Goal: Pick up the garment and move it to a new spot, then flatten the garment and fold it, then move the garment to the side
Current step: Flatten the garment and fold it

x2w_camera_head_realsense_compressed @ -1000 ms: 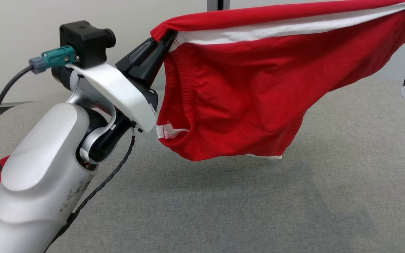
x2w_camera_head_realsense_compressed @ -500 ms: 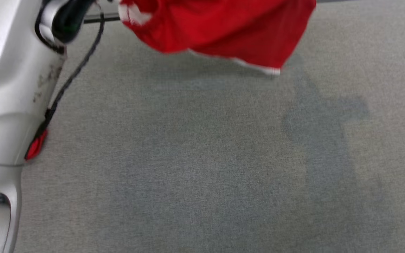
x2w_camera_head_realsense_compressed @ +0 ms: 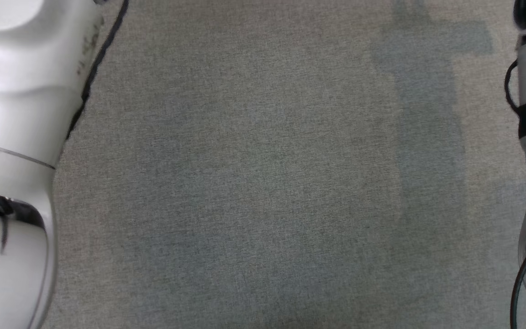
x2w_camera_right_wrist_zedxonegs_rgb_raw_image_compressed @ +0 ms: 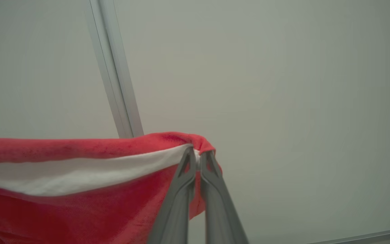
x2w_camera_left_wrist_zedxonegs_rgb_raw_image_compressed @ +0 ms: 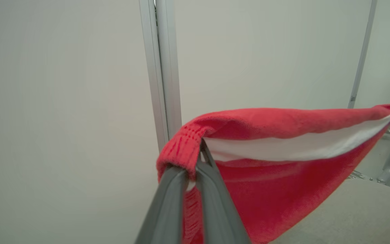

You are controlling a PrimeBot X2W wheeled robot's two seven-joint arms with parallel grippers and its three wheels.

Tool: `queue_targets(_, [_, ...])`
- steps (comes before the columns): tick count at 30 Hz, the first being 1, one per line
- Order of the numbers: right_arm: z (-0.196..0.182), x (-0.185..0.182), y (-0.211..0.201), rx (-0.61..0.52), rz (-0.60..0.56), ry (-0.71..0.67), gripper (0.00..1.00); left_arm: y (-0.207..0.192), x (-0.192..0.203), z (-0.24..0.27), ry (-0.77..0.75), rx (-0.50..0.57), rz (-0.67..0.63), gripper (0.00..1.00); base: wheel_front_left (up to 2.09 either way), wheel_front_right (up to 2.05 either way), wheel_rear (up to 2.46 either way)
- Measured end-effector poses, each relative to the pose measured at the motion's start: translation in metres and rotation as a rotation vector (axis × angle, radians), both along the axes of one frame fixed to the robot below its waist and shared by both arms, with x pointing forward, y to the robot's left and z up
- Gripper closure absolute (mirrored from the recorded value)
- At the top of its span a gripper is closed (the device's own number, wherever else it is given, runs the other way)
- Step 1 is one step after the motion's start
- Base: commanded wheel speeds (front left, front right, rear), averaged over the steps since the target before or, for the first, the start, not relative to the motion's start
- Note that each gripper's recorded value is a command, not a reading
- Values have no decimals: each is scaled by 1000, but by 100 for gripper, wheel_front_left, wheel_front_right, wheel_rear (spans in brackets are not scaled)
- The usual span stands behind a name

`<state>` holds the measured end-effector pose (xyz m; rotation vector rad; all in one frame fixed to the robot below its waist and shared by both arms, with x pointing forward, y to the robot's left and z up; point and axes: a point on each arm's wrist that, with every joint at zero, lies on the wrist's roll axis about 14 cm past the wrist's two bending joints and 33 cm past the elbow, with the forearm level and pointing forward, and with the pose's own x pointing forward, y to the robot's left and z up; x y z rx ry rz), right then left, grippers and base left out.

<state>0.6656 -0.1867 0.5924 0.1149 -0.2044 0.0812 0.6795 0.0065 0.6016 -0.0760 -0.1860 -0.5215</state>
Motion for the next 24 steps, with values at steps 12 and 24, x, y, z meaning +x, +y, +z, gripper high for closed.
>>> queue_targets(12, [-160, -57, 5, -4, 32, 397, 100, 1, -80, -146, 286, 174, -80, 100, 0, 0, 0])
queue_targets(24, [-173, -126, -7, -96, 72, 504, 100, 6, -189, -182, 387, 331, -180, 100, 0, 0, 0])
